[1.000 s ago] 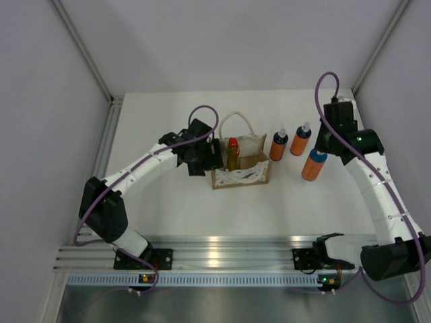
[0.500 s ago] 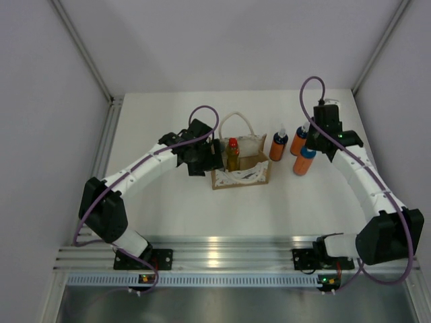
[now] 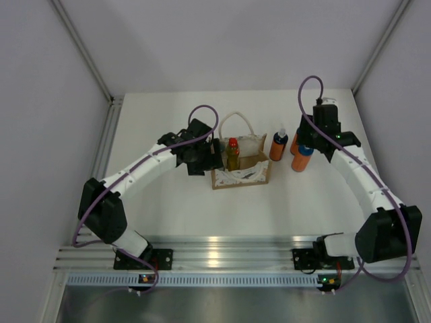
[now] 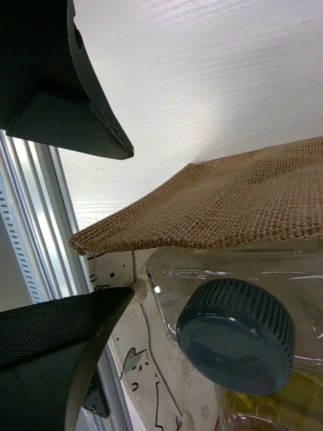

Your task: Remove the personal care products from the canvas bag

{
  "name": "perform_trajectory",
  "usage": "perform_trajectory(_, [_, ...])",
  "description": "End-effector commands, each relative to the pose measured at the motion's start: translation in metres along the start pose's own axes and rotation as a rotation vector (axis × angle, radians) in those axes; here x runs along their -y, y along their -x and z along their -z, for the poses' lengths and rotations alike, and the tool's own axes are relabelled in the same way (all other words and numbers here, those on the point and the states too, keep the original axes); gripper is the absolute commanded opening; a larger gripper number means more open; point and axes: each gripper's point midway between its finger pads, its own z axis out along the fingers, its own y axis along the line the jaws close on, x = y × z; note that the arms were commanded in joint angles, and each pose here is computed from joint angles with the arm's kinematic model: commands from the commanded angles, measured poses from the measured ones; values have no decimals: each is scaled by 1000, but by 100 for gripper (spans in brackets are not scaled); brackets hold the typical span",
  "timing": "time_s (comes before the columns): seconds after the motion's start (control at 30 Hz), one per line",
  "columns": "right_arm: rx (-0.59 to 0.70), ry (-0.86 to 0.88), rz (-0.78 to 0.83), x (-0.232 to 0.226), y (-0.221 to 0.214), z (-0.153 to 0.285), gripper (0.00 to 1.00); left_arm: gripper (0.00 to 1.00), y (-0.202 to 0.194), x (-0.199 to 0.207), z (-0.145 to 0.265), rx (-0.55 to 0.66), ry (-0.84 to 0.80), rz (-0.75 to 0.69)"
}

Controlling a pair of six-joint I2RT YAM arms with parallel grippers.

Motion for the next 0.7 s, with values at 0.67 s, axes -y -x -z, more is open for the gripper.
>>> perform_trajectory(0.67, [124, 583, 316, -255, 4, 114, 68, 82, 13, 5, 22, 77, -16, 29])
